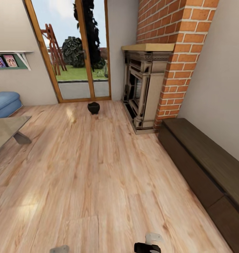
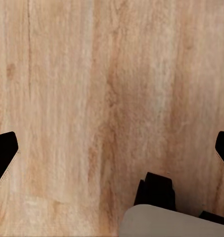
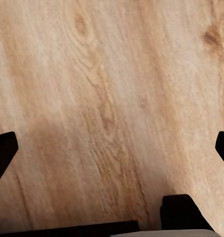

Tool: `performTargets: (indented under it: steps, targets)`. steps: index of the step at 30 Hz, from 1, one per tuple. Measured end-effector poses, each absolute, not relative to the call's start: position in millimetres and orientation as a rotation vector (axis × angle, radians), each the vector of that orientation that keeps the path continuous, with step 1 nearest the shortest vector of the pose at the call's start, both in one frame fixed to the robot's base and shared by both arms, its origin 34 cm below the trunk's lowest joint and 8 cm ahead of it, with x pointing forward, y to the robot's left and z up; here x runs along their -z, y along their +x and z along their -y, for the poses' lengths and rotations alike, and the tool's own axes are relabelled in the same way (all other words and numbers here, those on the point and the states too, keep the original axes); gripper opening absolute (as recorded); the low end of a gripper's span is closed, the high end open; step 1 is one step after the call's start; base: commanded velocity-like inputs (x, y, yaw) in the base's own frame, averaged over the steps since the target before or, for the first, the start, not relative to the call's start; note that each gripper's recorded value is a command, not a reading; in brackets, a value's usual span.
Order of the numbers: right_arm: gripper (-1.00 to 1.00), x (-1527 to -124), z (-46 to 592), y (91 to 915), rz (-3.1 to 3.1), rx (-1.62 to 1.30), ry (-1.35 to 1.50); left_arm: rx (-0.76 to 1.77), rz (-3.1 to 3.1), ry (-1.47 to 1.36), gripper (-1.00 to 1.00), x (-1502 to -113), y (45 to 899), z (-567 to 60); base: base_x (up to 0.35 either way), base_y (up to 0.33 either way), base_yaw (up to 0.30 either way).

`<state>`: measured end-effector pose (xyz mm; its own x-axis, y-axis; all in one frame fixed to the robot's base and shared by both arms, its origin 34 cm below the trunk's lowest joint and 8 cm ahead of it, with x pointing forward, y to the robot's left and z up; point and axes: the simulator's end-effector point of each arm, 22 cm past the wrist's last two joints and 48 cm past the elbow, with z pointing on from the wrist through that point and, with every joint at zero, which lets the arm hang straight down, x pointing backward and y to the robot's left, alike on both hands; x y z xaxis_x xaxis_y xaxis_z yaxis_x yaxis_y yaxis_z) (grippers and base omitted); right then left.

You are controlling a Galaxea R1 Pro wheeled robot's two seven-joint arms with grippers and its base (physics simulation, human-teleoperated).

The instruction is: Place each of the two pumpkins and all three candles from the living room inside a cabinet in the living room (use any cabinet), then make sure every cabinet is closed, and position the cauldron so it is next to a table in the living room.

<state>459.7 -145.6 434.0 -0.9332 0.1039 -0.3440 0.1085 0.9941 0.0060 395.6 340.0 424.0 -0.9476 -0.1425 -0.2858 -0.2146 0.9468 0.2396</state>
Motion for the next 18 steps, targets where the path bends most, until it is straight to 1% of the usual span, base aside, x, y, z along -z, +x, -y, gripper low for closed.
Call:
performTargets:
  steps: [4,18]
  targets:
    - [1.0,-433.8,145.8,459.1,-2.787,0.019,0.153,-0.391,-2.834,-0.264,1.0,-424.0,395.7,-339.9,0.31,0.063,0.001]
    - [1.0,-433.4,146.4,458.0,-2.789,0.02,0.153,-0.391,-2.835,-0.263,1.0,-424.0,395.5,-339.8,0.324,0.004,0.0]
